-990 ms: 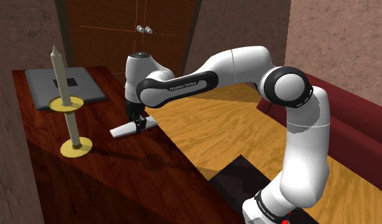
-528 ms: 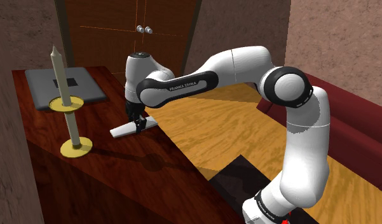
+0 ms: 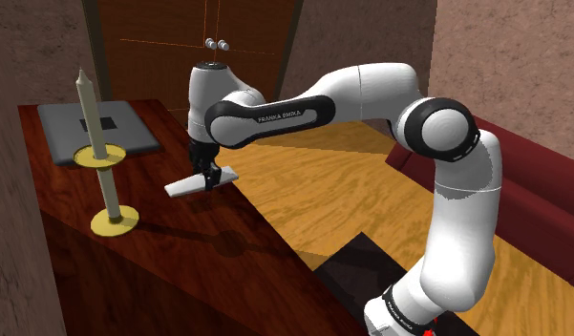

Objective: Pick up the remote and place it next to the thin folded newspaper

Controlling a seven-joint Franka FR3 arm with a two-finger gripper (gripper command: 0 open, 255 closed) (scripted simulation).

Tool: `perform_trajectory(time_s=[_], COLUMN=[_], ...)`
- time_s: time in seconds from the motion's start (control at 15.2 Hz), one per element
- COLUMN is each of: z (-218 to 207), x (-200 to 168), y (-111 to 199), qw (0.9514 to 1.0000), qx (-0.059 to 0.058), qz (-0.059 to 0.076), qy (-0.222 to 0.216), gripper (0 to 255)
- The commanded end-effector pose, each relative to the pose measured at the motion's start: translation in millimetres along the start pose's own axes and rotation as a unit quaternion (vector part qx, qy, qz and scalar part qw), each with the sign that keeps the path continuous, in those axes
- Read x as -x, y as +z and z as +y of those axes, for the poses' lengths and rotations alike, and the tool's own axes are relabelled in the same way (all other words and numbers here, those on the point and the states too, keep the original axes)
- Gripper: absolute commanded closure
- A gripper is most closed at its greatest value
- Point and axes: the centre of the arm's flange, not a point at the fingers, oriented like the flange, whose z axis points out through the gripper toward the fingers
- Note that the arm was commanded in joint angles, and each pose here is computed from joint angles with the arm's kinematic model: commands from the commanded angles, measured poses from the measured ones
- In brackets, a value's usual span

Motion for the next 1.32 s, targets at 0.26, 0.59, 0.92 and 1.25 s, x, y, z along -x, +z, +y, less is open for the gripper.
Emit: perform_trajectory(time_s=[0.26, 0.59, 0.92, 1.25], z=[-0.4, -0.6, 34.3, 92.7], x=[-0.7, -0.9, 17.5, 48.3], y=[-31.8, -58.2, -67.5, -68.5], qw=[1.0000, 1.0000, 1.0000, 1.0000], qx=[0.000, 0.000, 0.000, 0.000], qz=[0.000, 0.000, 0.000, 0.000], qy=[0.000, 0.000, 0.000, 0.000], gripper=[255, 255, 255, 255])
